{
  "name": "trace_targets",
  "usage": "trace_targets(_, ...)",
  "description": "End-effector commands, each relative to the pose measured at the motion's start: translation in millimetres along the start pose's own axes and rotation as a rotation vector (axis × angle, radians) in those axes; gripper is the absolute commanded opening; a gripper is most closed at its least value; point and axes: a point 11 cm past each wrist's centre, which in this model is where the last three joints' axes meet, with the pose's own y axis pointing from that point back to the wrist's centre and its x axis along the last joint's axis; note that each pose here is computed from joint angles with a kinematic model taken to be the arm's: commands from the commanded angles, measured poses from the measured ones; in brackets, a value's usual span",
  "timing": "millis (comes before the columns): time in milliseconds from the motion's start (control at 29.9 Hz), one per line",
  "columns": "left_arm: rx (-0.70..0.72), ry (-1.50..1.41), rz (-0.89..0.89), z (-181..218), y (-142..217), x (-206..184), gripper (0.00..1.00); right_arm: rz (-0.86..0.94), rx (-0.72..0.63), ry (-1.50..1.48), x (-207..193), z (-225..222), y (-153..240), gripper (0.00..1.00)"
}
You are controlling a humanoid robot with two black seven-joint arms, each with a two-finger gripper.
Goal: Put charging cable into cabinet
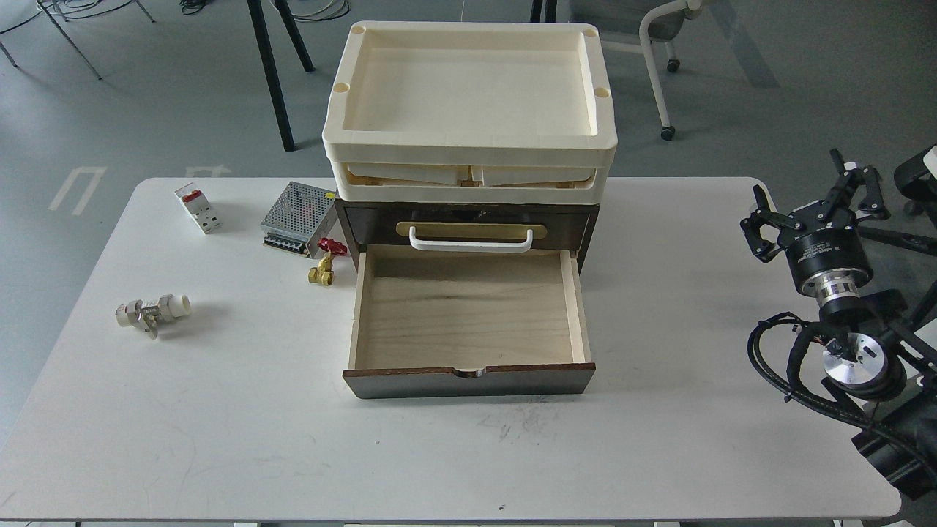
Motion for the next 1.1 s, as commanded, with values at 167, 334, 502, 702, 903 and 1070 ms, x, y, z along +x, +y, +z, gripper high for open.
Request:
trace_targets(167, -0.574, -0.070, -0.053, 178.1, 17.6, 52.4, 0.02, -0.001, 0.003, 0.000, -0.7, -0.5, -0.6, 1.00)
trace_targets(334, -0.914, -0.150, -0.087, 271.8, 77.9, 37.0, 0.02, -0.001, 0.003, 0.000, -0.7, -0.5, -0.6, 1.00)
trace_targets(502, -1.094, -0.186, -0.159, 317.0, 113.4, 0.3, 0.02, -0.002, 0.002, 0.003, -0.5, -0.5, -0.5, 1.00)
trace_targets(702, -1.169, -0.373, -0.234, 340.0, 126.0, -58.5, 0.02, -0.002, 0.002, 0.003, -0.5, -0.5, -0.5, 1.00)
trace_targets(903, -1.161, -0.545, -0.328, 329.8, 128.1, -148.5, 0.02, -0.002, 0.002, 0.003, -0.5, -0.5, -0.5, 1.00)
trace_targets(1070, -1.180, -0.534, -0.394, 328.5, 137.9, -194.1, 0.02, -0.003, 0.002, 0.004, -0.6, -0.4, -0.5, 1.00)
